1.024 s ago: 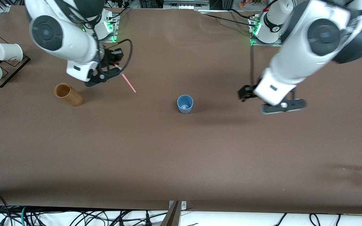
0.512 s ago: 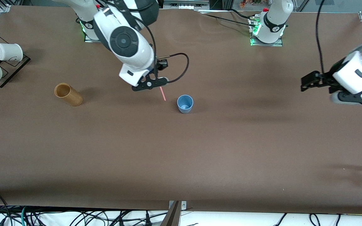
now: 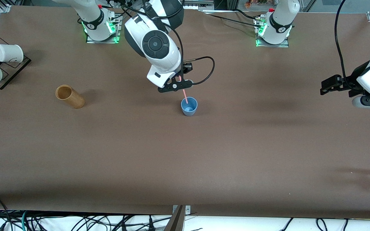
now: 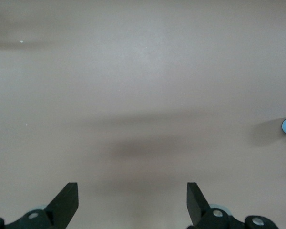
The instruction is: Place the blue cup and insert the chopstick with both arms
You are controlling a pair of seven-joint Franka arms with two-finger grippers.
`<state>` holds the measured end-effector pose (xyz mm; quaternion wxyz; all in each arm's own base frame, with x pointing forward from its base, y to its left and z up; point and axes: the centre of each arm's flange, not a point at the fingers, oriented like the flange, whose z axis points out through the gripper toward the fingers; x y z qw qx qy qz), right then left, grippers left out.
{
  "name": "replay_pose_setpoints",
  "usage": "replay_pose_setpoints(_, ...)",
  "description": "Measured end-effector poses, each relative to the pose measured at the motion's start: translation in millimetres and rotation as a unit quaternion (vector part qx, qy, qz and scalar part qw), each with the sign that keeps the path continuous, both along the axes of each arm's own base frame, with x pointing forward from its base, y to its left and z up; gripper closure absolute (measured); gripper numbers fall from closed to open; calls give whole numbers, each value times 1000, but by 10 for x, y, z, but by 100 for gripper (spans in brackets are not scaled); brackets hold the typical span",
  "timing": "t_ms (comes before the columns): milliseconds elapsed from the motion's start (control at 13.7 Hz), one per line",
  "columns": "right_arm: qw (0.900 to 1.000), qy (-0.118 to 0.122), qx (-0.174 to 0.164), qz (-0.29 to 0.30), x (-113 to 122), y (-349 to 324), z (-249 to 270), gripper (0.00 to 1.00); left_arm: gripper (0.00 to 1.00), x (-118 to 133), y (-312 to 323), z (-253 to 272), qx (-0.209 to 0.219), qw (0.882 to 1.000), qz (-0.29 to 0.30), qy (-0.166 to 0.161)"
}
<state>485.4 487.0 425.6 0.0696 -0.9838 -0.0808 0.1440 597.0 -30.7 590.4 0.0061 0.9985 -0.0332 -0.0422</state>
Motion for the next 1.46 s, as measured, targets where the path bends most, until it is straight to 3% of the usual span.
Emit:
replay_pose_setpoints(366,1000,15,-18,6,-26,96,-375,86,0,-66,-87,-57,0,1000,-5,1)
replay_pose_setpoints(732,1000,-13,-9,-4,189,-19,-139,36,0,-64,-98,-62,0,1000,-6,0)
replay_pose_setpoints(951,998,-52,-11,-37,515,-421,295,4,0,-63,-98,-62,0,1000,-6,0)
replay_pose_setpoints(1098,994,-72,-27,-72,729,-938,700,0,0,-63,-104,-61,0,1000,-7,0)
replay_pose_setpoints(1463,989,-72,-64,-116,1092,-2320,1235,0,0,-64,-110,-61,0,1000,-7,0)
